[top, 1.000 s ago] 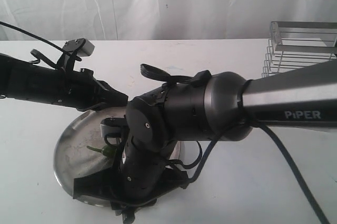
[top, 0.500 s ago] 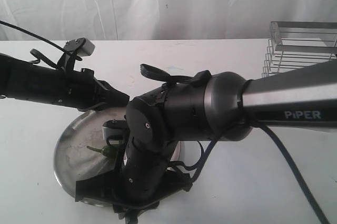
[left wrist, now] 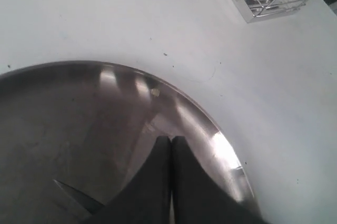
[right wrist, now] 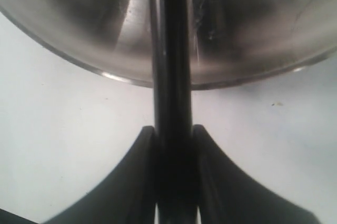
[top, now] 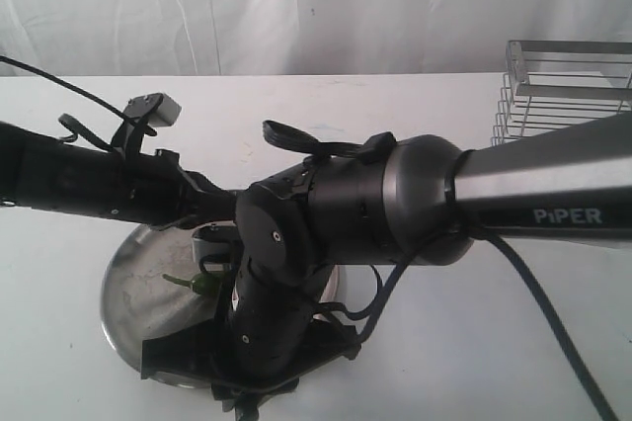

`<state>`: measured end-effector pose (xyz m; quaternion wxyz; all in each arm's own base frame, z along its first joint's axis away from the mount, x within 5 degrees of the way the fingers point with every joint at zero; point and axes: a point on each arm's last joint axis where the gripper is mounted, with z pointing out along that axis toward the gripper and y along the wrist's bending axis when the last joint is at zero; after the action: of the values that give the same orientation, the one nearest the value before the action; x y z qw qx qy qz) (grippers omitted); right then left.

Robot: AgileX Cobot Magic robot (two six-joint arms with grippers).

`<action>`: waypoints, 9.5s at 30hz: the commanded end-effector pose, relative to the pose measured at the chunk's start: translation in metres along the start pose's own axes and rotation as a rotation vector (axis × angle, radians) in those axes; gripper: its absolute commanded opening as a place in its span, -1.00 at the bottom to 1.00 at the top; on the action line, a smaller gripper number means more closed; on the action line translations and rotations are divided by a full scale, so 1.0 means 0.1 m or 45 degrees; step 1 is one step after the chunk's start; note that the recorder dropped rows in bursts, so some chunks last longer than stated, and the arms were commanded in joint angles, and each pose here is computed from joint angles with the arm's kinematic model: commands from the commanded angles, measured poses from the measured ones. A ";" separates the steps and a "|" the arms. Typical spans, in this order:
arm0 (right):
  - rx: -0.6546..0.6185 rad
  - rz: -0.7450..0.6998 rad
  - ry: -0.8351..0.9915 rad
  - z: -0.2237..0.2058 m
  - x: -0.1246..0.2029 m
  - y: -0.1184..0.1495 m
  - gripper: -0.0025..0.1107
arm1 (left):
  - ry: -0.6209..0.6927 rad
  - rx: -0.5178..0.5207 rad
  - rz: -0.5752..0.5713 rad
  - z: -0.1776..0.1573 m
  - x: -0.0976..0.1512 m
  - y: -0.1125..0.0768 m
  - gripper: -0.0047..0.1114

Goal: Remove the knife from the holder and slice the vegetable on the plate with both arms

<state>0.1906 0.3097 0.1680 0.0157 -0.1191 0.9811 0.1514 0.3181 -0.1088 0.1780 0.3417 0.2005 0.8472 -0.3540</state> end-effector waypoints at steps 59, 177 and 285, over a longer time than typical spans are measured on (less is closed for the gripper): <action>0.176 -0.119 0.154 -0.01 0.17 -0.06 -0.96 | 0.402 -0.236 -0.318 0.18 0.95 0.04 -0.92; 0.207 -0.202 -0.067 0.25 0.46 0.24 -0.96 | 0.354 -0.192 -0.002 0.36 0.99 0.18 -0.92; 0.209 -0.270 0.259 0.01 0.25 0.09 -0.96 | 0.239 -0.176 -0.073 0.04 0.88 -0.11 -0.92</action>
<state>0.1614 0.3130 0.1665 -0.0626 -0.2351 0.9685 0.0539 0.2536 -0.1068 0.1255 0.2757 0.1884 0.9012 -0.2764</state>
